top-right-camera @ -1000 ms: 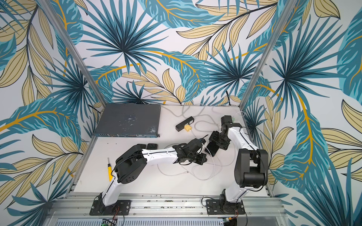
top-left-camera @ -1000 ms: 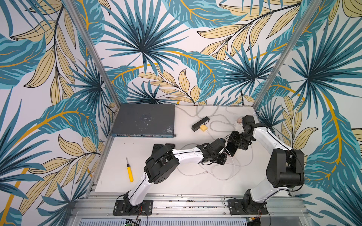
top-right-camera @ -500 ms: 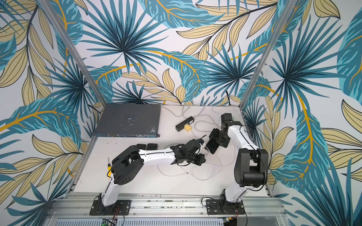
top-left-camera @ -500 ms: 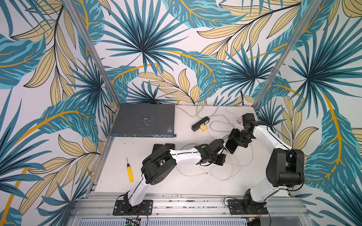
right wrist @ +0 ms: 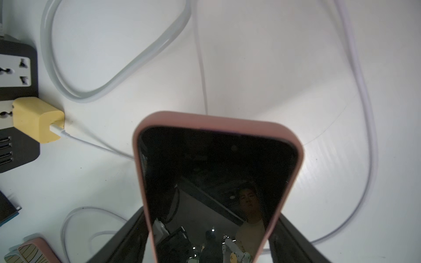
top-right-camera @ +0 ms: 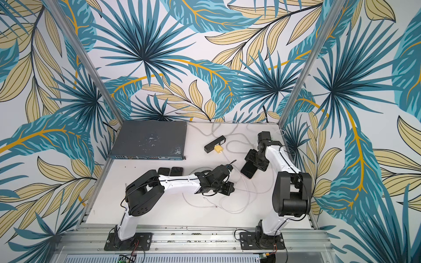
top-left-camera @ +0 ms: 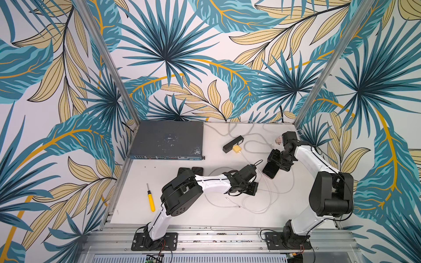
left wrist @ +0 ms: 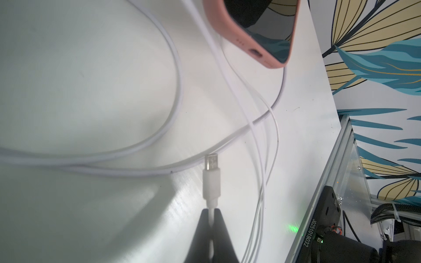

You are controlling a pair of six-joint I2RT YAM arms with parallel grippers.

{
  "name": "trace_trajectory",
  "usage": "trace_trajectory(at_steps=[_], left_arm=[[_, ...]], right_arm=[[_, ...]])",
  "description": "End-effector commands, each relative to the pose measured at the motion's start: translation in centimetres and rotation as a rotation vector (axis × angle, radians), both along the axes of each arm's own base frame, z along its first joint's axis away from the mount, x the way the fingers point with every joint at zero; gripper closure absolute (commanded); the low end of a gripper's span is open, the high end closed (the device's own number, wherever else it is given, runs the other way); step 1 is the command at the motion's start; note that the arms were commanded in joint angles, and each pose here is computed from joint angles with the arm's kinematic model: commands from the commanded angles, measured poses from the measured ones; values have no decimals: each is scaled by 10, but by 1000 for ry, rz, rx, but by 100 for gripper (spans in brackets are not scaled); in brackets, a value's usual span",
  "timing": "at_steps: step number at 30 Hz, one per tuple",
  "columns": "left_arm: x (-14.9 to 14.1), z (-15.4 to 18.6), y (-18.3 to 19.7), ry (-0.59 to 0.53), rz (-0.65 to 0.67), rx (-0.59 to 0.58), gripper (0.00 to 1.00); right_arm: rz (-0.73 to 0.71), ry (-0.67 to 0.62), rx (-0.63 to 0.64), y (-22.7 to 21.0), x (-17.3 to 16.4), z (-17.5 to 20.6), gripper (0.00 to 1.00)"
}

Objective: Unplug the charging cable from the phone
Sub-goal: Remove the charging cable from the phone, then adjust the charging cable at the center of the board.

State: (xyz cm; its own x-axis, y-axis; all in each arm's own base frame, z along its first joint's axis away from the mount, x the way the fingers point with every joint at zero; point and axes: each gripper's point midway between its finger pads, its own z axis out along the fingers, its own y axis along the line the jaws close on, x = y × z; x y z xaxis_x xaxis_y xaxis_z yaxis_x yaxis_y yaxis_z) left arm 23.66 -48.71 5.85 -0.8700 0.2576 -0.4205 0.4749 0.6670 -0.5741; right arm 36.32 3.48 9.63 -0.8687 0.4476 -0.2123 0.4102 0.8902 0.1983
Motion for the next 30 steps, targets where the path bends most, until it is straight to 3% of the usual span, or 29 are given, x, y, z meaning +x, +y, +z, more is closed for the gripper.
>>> trace_trajectory(at_steps=[1,3,7,9,14,21,30], left_arm=[[8,18,16,-47,22,8,100],[11,18,22,-46,31,14,100],[12,17,23,-45,26,20,80],[12,20,21,-43,30,7,62],[13,34,22,-56,41,-11,41],[15,52,48,-77,86,-5,35],[30,53,146,-62,303,84,36]], right_arm=[[-21,8,-41,-16,-4,-5,35],[-25,0,-43,-18,-4,-2,35],[-25,-23,-3,-11,-2,7,35],[-22,-31,8,-9,-2,11,35],[20,-46,17,3,-4,19,35],[101,-71,7,29,0,34,35],[248,-92,15,97,2,47,35]])
